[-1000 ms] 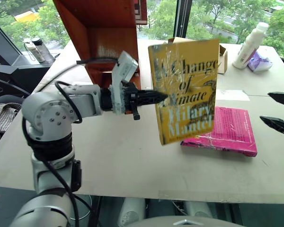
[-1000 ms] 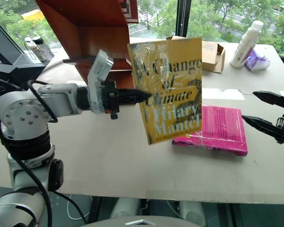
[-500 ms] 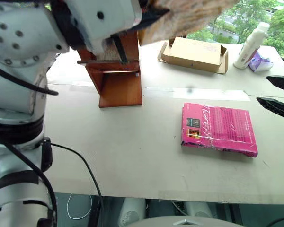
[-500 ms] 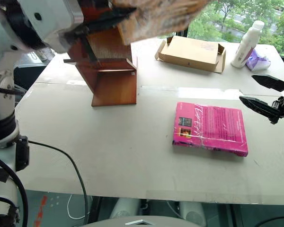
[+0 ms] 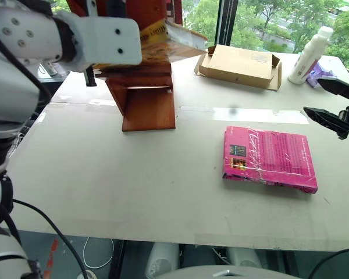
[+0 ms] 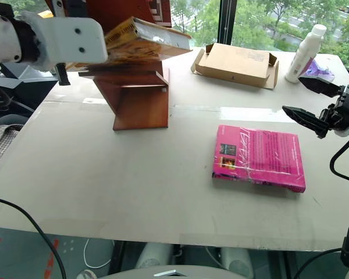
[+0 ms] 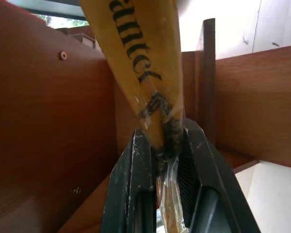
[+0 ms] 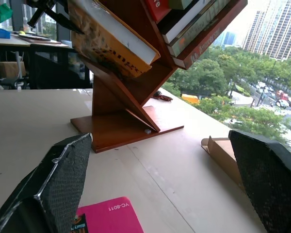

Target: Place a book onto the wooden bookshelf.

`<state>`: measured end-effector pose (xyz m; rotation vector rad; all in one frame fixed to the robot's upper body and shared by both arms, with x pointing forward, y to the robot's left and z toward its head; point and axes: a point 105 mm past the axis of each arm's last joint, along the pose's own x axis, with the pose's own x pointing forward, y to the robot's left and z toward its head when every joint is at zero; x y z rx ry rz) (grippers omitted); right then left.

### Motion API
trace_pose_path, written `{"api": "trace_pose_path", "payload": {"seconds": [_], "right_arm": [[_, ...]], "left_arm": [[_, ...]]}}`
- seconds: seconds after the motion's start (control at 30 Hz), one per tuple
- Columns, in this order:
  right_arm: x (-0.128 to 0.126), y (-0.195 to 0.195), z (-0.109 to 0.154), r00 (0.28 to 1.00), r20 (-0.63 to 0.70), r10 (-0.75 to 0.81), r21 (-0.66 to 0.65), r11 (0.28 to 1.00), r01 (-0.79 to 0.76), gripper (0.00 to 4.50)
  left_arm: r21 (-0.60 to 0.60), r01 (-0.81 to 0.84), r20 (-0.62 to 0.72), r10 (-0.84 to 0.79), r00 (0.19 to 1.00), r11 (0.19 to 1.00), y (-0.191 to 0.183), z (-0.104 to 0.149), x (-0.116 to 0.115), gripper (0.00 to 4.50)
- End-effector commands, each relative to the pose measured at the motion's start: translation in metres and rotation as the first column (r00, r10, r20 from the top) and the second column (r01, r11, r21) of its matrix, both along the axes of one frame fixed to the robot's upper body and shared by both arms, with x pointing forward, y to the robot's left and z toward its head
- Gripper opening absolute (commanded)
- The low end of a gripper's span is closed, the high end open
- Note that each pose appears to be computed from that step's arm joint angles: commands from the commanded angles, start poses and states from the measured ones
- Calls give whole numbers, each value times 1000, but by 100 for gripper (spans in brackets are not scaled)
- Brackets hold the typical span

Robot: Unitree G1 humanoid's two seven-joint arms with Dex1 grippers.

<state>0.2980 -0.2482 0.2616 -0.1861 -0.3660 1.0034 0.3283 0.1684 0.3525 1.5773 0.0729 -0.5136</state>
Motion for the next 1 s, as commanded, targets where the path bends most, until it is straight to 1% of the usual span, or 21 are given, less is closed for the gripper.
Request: {"api": "trace_pose_path", "payload": {"seconds": [0.03,0.23,0.37,0.4,0.53,0.57,0.6,0.67,0.7,0.77,0.83,0.9,0.93,1.0], "right_arm": [[-7,-5,9,998,56,-17,-5,1000,17,450],[-19,-7,7,998,58,-34,-5,999,34,450],[-25,-10,6,997,55,-46,-2,999,46,450],[-25,-10,5,997,52,-52,0,999,52,450],[-27,-13,4,997,51,-62,8,998,61,450],[-28,-14,6,997,56,-61,16,998,60,450],[-29,-14,8,996,59,-60,24,998,59,450],[-30,-16,9,996,62,-58,33,998,56,450],[-30,-16,10,996,63,-57,38,998,54,450],[-30,-18,11,997,62,-55,47,998,52,450],[-30,-18,12,997,58,-50,50,998,47,450],[-30,-17,14,998,56,-41,56,998,38,450],[-29,-16,16,998,56,-32,61,998,29,450],[-28,-15,18,998,56,-20,66,998,17,450]], "left_arm": [[21,-147,-84,149,985,989,19,-20,25,7],[35,-212,-112,214,970,977,15,-22,53,7],[58,-255,-146,261,954,965,24,-26,60,7],[55,-255,-150,261,954,965,24,-25,60,103],[9,-213,-139,212,967,977,12,-10,54,273],[-18,-199,-129,195,972,980,9,-2,49,322],[-54,-187,-131,179,975,981,7,5,43,359],[-101,-179,-151,162,975,979,8,12,32,448],[-137,-179,-155,158,975,974,10,14,27,448],[-218,-172,-219,124,968,961,12,12,10,448],[-325,-159,-295,59,954,932,10,9,-10,448],[-390,-160,-337,22,941,907,12,8,-27,448],[-437,-160,-365,-12,931,885,14,6,-40,448],[-491,-153,-396,-64,916,858,14,2,-58,448]]}}
